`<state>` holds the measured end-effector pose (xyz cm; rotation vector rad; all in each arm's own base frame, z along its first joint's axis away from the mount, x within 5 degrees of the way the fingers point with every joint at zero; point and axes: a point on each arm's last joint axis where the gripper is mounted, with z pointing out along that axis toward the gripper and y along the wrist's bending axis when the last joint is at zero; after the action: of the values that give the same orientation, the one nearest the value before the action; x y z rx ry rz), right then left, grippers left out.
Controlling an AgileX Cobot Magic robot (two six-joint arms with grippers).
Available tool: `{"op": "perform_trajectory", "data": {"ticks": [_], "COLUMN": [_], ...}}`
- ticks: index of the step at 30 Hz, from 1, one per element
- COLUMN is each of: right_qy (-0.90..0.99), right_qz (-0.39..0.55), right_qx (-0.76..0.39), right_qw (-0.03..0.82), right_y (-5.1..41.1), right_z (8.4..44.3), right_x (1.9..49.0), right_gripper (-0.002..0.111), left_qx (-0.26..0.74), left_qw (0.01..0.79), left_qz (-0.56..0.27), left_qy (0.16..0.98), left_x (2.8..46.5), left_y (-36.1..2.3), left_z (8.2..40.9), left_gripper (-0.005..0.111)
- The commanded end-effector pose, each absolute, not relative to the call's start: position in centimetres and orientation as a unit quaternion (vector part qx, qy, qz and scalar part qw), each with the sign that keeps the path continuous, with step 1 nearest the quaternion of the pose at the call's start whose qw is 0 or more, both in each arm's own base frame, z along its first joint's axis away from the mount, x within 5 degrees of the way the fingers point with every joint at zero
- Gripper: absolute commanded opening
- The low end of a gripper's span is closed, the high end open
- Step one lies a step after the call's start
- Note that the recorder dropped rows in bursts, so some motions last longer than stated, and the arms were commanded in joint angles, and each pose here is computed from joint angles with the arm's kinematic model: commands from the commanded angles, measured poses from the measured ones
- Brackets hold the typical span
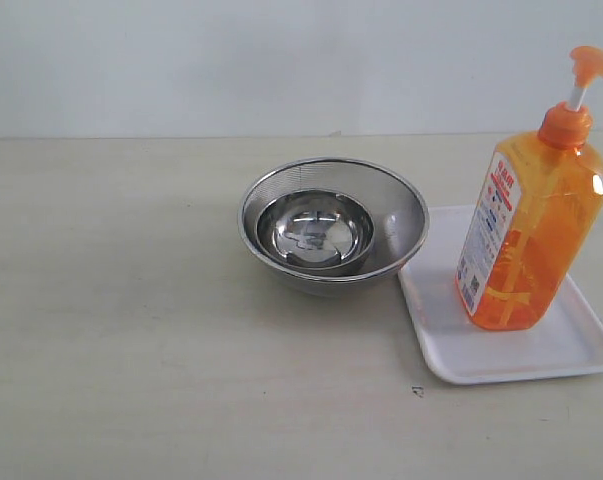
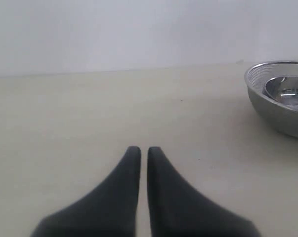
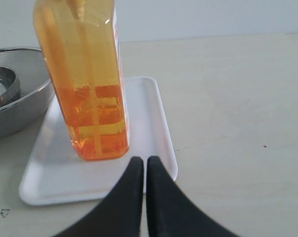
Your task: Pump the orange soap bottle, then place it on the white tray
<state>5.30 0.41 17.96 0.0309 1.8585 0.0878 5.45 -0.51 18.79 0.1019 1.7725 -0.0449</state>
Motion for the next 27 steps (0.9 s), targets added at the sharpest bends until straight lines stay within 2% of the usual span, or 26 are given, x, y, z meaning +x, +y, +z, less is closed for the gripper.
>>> {"op": "perform_trajectory", "data": {"ticks": [1, 27], "right_qy": [0.795, 0.799], "right_qz": [0.035, 0.035], "right_qx": [0.011, 0.010], "right_qw": [0.606, 0.600], "right_y": [0.38, 0.40], "right_z": [18.12, 18.00], "right_x": [5.31, 5.28], "right_gripper": [0.000, 0.000], "left_qx": [0.032, 0.029], "left_qw": [0.631, 0.631], "left_qz": [-0.032, -0.033], "left_qy": [0.775, 0.775], "left_x": [5.43, 5.43], "left_y": [-0.54, -0.53], "left_z": [18.68, 18.68], "left_gripper": [0.005, 0.005]}}
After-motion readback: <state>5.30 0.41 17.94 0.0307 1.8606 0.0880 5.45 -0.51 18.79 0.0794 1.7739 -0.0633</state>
